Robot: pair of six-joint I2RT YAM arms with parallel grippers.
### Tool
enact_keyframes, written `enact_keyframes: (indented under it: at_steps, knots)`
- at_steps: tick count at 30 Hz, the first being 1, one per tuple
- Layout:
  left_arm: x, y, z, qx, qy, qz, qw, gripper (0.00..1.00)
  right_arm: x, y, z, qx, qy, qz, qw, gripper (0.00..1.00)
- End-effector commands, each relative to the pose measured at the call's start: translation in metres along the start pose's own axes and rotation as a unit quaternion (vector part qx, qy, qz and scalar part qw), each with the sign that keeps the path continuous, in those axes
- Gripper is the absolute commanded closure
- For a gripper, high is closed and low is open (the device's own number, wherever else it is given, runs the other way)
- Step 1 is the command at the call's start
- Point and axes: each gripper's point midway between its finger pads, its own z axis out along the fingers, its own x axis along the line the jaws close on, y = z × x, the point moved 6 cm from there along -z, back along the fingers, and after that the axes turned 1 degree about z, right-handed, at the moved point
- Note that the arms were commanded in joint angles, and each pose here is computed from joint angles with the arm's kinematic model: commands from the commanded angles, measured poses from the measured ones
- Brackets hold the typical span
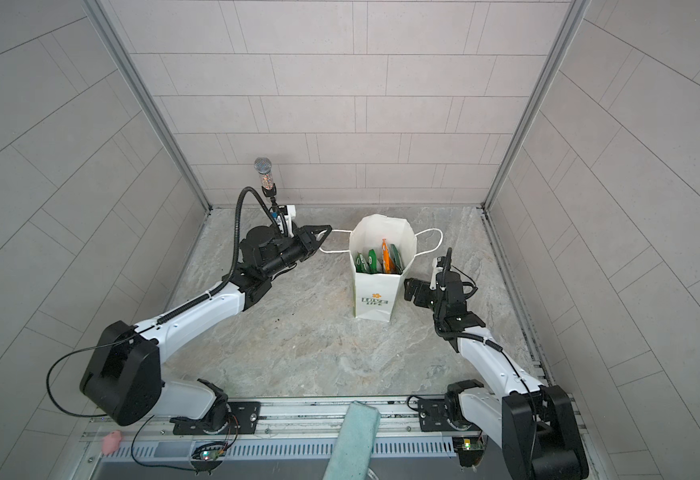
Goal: Take the snacks out of the paper bag
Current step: 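Move the left gripper to the bag's top edge while the right approaches, then grasp the bag's top edge with the left gripper and tilt it toward the right gripper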
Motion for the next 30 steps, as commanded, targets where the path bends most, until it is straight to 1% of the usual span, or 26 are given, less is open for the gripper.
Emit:
enact_keyframes:
  at_steps: [1,2,7,11,16,19,22,29,30]
  knots:
    - [-0.018,0.008,0.002,-0.016,-0.032,0.014,0.999,0.92,0.007,0.008,0.000,-0.008,0.013,0.001,1.000,0.01]
    - [-0.019,0.009,0.001,-0.018,-0.032,0.016,0.999,1.00,0.008,0.007,0.001,-0.006,0.014,0.000,1.000,0.01]
    - [-0.025,0.010,0.001,-0.010,-0.027,0.029,0.999,1.00,0.013,0.001,0.007,0.008,0.028,-0.009,1.000,0.01]
    - [-0.040,0.015,-0.002,0.010,-0.016,0.061,0.998,1.00,0.024,-0.003,0.011,0.016,0.043,-0.026,0.999,0.01]
    - [-0.061,0.024,-0.013,0.029,0.008,0.109,0.994,1.00,0.042,-0.009,0.017,0.027,0.059,-0.048,0.997,0.01]
    - [-0.071,0.031,-0.020,0.036,0.007,0.128,0.991,1.00,0.058,-0.015,0.022,0.034,0.074,-0.064,0.995,0.01]
    - [-0.078,0.038,-0.025,0.042,0.002,0.132,0.990,1.00,0.077,-0.023,0.026,0.039,0.092,-0.081,0.992,0.01]
    - [-0.087,0.054,-0.045,0.049,0.006,0.146,0.988,1.00,0.131,-0.044,0.038,0.056,0.133,-0.118,0.982,0.01]
    - [-0.089,0.056,-0.048,0.048,0.008,0.148,0.988,1.00,0.147,-0.040,0.039,0.050,0.147,-0.122,0.980,0.01]
